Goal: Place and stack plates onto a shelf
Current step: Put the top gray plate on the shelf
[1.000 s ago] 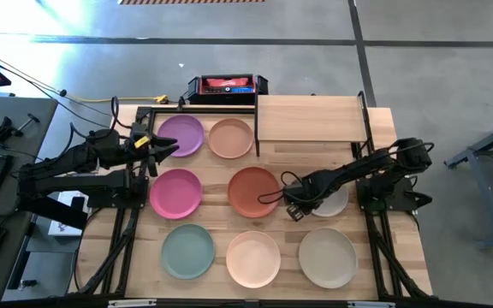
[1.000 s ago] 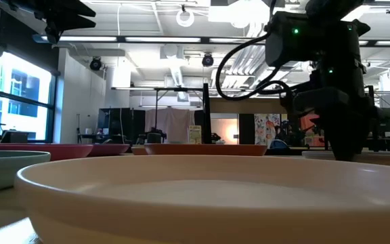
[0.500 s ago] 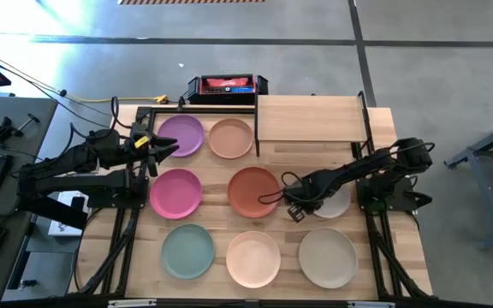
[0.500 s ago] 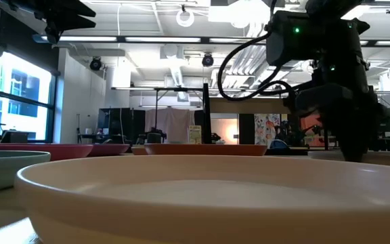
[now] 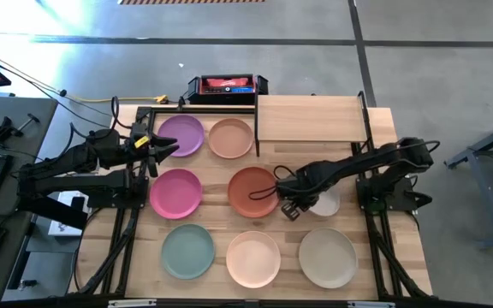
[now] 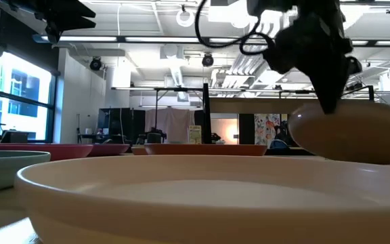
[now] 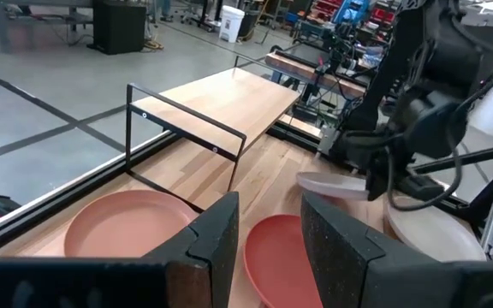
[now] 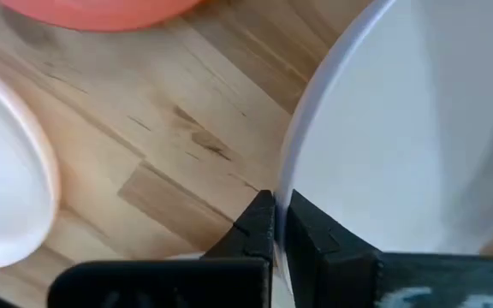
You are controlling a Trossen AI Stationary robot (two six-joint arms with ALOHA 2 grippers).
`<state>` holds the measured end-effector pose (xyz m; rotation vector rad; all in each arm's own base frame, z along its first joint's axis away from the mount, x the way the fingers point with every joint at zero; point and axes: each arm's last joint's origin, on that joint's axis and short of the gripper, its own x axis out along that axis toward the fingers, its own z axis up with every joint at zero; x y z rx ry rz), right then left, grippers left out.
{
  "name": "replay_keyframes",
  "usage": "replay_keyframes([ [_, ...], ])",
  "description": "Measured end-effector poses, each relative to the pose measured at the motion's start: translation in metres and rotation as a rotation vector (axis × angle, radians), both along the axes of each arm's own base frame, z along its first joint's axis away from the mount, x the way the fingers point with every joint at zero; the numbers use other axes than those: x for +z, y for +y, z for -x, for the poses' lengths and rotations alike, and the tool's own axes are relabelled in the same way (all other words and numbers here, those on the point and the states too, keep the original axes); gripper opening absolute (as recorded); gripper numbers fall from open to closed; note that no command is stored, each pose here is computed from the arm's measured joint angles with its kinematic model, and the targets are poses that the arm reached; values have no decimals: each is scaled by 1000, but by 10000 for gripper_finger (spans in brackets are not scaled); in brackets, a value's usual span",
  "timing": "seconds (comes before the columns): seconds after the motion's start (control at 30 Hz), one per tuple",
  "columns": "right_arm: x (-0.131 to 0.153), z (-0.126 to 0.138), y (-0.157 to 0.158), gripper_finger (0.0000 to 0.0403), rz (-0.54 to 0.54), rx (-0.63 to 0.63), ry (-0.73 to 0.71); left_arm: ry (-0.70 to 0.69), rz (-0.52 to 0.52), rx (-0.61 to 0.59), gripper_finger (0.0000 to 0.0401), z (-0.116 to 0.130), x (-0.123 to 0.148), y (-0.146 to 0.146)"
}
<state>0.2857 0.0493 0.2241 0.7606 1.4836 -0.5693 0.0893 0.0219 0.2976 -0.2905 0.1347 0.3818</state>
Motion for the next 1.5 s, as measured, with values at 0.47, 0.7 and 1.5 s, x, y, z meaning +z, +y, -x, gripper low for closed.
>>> replay_keyframes([
  [0.47, 68, -7, 19, 0, -11, 47, -76, 8, -19, -4, 115, 0, 0, 0],
  [0.7, 105, -11, 27, 0, -26, 106, -198, 16, -38, -7, 115, 0, 0, 0],
  [1.5, 188, 8, -49, 0, 485, 260, -263, 24, -65, 34, 115, 1, 0, 1],
])
